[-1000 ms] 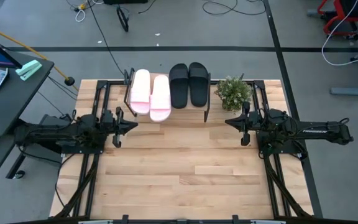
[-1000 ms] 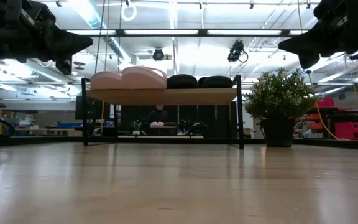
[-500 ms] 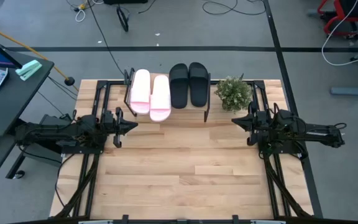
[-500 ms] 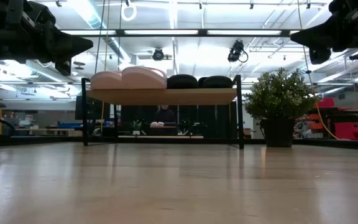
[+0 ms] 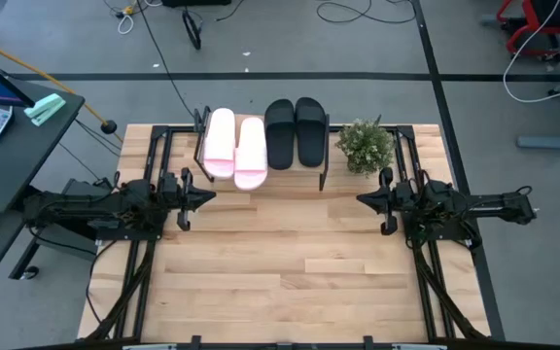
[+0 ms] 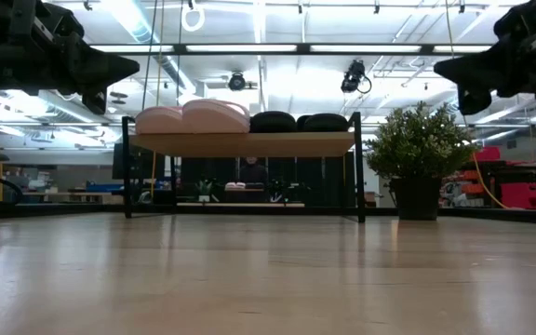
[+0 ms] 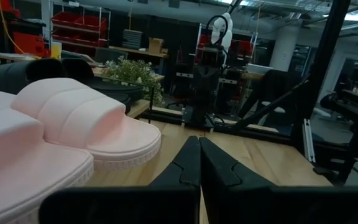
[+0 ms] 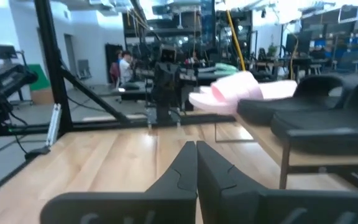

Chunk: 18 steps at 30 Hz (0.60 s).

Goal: Pick and place slides into the shelf
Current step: Return to Home Position

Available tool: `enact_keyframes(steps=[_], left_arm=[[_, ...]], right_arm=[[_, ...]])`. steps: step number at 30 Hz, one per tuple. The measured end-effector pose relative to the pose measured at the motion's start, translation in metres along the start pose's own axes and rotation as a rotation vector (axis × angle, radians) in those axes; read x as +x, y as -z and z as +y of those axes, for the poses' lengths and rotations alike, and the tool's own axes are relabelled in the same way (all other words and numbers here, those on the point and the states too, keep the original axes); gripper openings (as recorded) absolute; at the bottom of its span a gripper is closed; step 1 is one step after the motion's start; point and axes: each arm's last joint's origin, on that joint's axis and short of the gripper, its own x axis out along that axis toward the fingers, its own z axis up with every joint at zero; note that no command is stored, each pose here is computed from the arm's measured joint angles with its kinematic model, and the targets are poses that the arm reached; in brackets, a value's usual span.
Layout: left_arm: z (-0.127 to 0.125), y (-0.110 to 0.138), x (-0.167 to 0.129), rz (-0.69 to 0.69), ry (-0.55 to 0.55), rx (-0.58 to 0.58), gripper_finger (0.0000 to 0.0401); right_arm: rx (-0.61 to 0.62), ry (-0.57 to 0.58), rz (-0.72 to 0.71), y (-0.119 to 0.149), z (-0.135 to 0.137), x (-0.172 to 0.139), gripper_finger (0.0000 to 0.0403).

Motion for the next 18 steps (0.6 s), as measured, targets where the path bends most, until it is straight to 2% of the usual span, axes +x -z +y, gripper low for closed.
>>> enact_keyframes(steps=[11, 18], left_arm=[[-0.004, 0.000, 0.000, -0.003, 0.038, -0.003, 0.0002], [-0.011, -0.015, -0.002, -0.162, 0.101, 0.050, 0.0001]], right_arm=[[0.017, -0.007, 0.028, 0.003, 0.001, 0.000, 0.0000], [0.018, -0.007, 0.035, 0.003, 0.001, 0.000, 0.0000]])
